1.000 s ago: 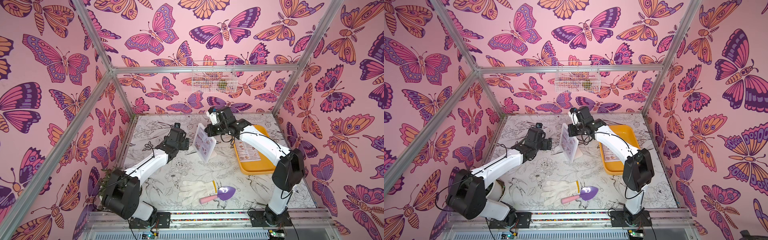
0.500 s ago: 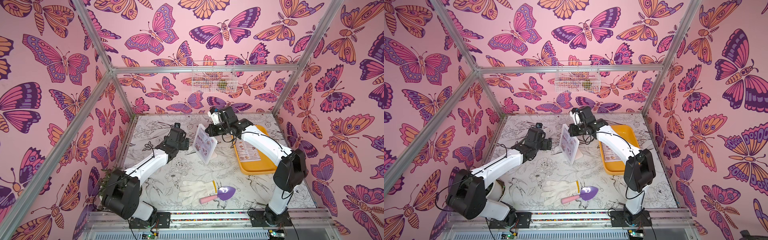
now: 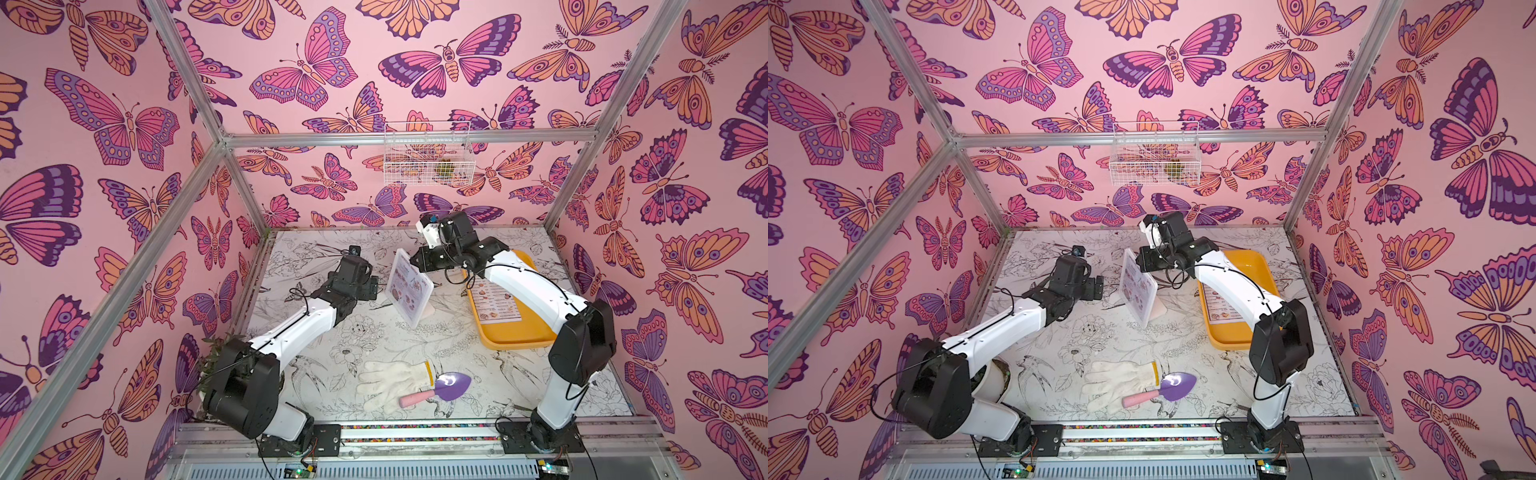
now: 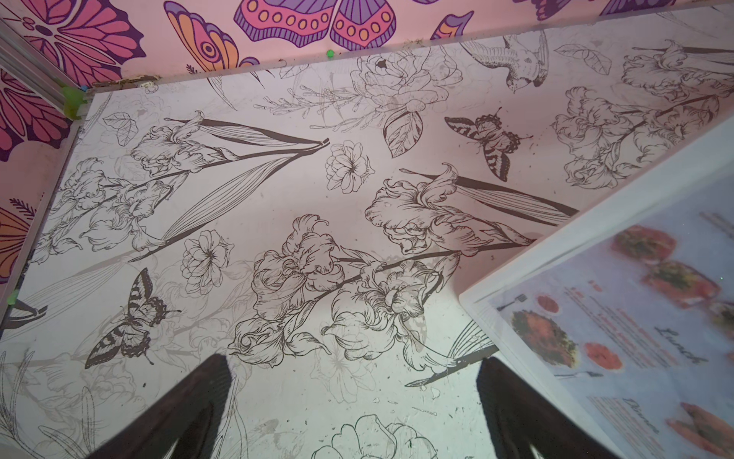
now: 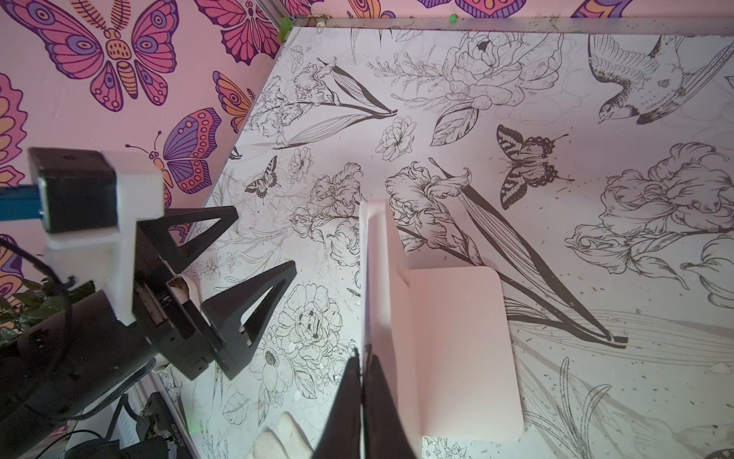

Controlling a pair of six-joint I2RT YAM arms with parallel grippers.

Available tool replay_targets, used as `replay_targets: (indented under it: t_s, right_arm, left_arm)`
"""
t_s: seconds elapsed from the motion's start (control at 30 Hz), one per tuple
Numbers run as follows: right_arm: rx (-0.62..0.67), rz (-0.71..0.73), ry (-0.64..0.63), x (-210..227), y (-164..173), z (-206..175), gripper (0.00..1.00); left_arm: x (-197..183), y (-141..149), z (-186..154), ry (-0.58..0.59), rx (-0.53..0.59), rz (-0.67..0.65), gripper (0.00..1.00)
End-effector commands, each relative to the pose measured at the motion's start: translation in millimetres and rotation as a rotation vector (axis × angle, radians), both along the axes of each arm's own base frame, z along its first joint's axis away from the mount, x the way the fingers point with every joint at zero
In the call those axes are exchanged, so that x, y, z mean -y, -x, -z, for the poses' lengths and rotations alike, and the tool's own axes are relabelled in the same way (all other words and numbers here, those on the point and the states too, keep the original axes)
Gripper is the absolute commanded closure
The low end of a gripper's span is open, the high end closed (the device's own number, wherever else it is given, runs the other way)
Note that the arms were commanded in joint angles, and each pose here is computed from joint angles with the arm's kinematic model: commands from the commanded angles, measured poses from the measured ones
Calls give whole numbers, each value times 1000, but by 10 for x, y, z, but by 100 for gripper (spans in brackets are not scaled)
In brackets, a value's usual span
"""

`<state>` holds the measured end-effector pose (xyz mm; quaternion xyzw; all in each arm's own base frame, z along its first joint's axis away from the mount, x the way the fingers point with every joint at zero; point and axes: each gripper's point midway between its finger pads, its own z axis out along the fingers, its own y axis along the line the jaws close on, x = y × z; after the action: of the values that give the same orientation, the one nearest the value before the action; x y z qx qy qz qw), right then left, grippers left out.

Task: Replace the menus in the menu holders
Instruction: Take out the menu from the menu holder.

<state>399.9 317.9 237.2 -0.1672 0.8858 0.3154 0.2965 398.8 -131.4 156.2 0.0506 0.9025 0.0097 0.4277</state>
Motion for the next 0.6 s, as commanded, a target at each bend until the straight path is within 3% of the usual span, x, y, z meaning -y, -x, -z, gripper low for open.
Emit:
replay_targets:
  t_s: [0.0, 0.27, 0.57]
  right_arm:
    - [39, -8, -45, 19, 30, -265, 94]
    - [86, 9, -39, 106, 6, -409, 97]
    - [325, 22, -50, 353, 134, -1338, 100]
  left_arm:
    - [-25, 8, -52, -19, 3, -5, 1]
    - [-36, 5, -97, -22, 13, -9, 1]
    - [-120, -28, -313, -41, 26, -31, 0]
